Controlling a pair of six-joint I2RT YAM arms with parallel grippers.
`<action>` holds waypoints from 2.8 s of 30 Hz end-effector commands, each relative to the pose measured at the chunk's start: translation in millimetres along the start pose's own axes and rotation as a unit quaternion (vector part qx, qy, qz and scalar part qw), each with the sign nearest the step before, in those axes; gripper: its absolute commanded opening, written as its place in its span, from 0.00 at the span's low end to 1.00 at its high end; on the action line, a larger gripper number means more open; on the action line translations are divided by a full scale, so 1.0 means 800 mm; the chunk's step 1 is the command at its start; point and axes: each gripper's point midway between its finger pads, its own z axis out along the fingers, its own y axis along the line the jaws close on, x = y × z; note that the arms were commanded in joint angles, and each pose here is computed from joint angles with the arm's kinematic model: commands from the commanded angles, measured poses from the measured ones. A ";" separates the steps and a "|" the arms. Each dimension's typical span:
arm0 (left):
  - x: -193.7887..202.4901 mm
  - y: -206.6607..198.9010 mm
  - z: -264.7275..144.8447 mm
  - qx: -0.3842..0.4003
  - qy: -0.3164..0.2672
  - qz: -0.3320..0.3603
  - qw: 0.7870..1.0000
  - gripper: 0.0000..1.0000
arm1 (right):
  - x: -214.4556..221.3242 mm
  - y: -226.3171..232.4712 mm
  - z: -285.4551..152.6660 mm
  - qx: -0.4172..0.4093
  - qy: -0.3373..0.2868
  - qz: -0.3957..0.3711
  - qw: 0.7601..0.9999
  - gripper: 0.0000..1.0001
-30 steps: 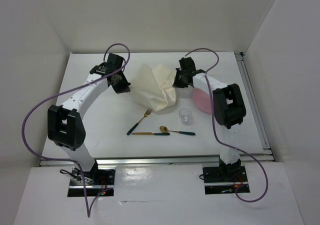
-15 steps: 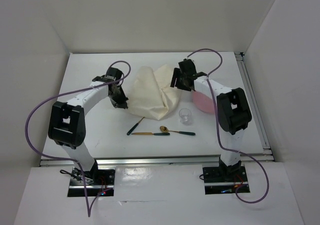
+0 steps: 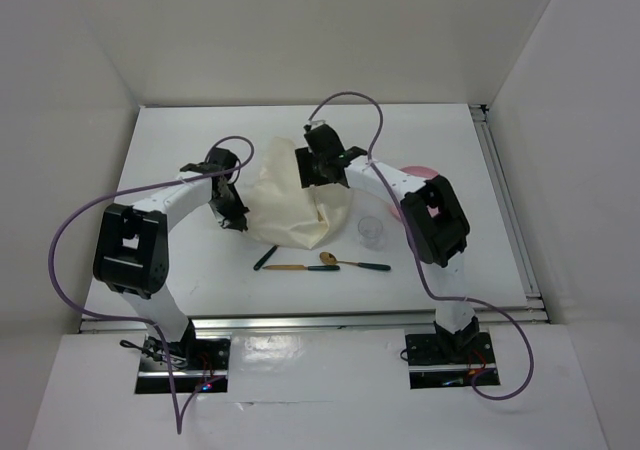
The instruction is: Set the dinner table for one person
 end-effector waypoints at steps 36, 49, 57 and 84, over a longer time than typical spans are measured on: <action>-0.066 -0.040 -0.043 0.049 -0.055 0.003 0.997 0.00 | -0.073 -0.048 -0.030 -0.052 -0.035 0.085 0.994 0.00; -0.179 -0.125 -0.172 0.173 -0.151 0.024 0.973 0.00 | -0.164 -0.113 -0.172 -0.131 -0.229 0.165 0.950 0.00; -0.065 -0.037 -0.037 0.116 -0.038 0.002 0.993 0.00 | 0.058 -0.169 -0.173 -0.011 -0.124 0.251 0.960 0.70; -0.076 -0.024 -0.057 0.084 -0.067 0.003 0.994 0.00 | 0.117 -0.159 -0.116 -0.015 0.065 0.320 0.945 0.65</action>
